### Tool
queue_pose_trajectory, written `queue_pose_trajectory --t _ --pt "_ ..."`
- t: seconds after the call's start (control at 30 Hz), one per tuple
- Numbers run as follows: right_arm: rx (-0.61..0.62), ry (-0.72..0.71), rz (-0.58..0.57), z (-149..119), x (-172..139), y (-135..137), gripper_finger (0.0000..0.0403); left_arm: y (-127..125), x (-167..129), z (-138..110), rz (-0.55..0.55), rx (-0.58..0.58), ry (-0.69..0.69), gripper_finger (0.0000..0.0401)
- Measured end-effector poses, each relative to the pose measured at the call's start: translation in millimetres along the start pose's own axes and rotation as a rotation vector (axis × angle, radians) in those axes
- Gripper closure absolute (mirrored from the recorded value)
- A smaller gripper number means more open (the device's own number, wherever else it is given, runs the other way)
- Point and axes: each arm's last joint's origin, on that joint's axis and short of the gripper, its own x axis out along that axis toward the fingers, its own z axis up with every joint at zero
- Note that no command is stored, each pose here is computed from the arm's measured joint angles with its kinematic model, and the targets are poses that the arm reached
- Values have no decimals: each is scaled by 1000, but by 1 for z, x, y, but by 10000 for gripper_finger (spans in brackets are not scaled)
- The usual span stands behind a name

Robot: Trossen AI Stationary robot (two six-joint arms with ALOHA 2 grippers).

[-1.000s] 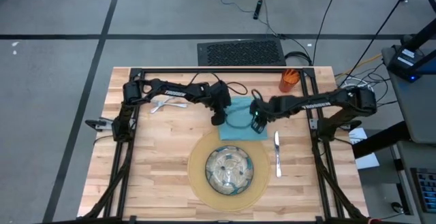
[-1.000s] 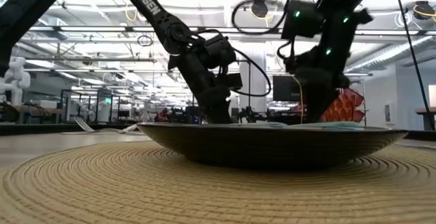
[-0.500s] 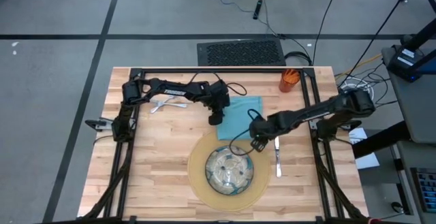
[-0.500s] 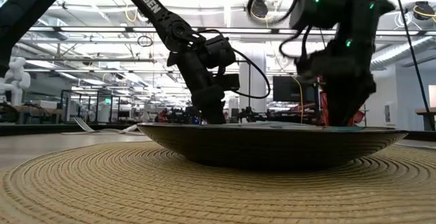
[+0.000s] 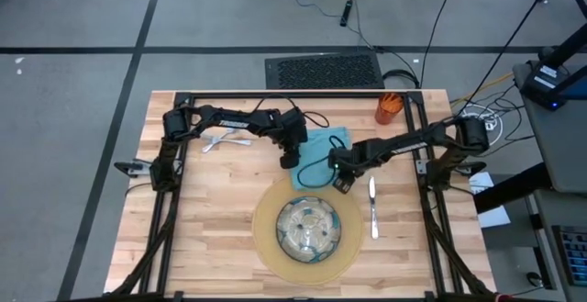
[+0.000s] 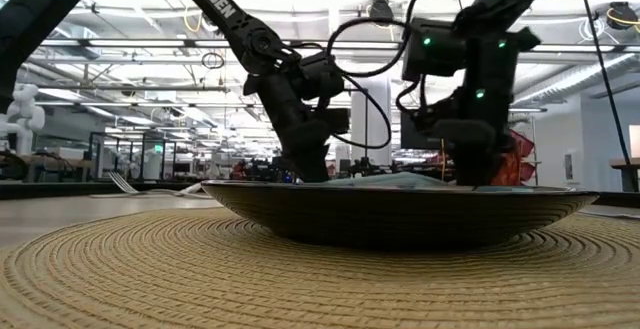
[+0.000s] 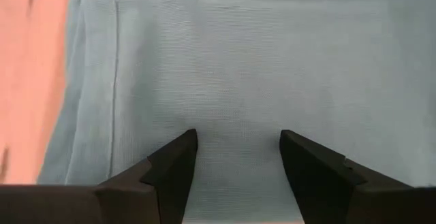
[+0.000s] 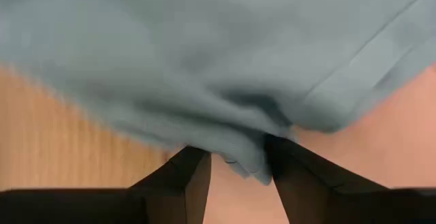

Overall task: Set table place
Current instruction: Fold the blue napkin

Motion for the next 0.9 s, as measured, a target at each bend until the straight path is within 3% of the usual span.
queue_pose_trajectory --t 0.4,0.67,0.9 --pt "80 -88 -94 31 5 -47 266 -22 7 3 -27 -23 -11 202" --pt "110 -140 -108 46 8 -77 266 -30 12 -7 -48 -41 17 202" --pt "144 -181 -109 55 9 -97 266 -33 -5 -25 -25 -135 -79 209"
